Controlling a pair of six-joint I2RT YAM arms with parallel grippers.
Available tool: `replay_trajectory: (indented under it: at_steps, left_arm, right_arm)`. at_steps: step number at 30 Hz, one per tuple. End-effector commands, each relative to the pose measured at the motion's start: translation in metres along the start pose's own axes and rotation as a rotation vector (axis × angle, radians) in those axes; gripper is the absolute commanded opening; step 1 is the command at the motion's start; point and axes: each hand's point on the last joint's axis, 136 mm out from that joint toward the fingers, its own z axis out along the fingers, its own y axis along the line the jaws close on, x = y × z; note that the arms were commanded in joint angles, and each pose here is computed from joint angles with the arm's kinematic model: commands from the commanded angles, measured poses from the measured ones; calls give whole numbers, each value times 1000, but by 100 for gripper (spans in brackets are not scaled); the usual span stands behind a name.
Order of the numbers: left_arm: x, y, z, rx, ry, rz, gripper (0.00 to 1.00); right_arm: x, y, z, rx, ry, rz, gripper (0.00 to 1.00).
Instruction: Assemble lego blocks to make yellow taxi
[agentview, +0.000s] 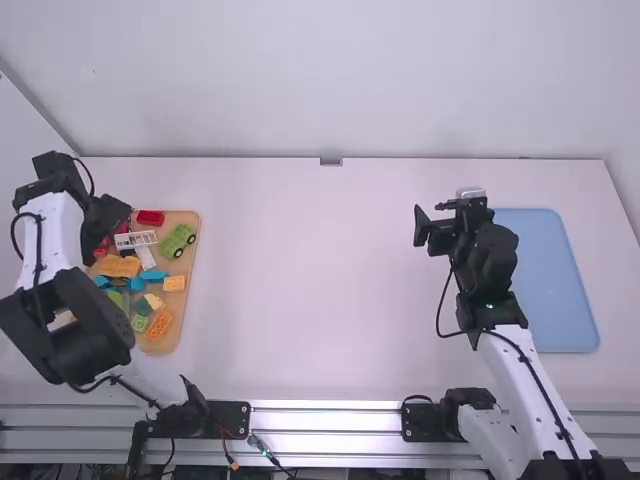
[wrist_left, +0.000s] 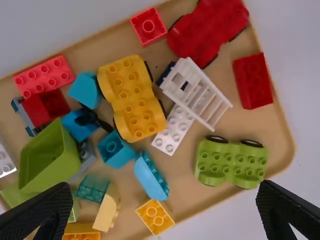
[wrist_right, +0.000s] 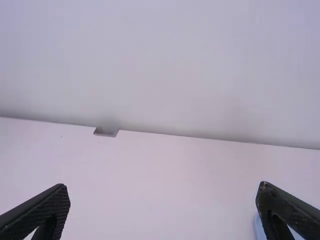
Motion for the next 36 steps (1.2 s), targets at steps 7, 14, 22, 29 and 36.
replay_trajectory:
  at_steps: [7,14,22,29,36]
  left_arm:
    - [12,18,33,-10,33,-51,99]
    - [20,21,62,6,2,-71,99]
    - [28,33,83,-21,-10,-100,99]
    - [30,37,109,-18,61,-123,99]
    - [31,39,123,-41,89,-126,99]
  right_arm:
    - [-17,2,-1,-8,-34,3,99]
    - [-14,2,-1,-8,-20,3,99]
    - [-10,2,-1,-9,-4,5,99]
    - [-7,2,-1,-9,4,6,99]
    - [-6,2,-1,-9,12,8,99]
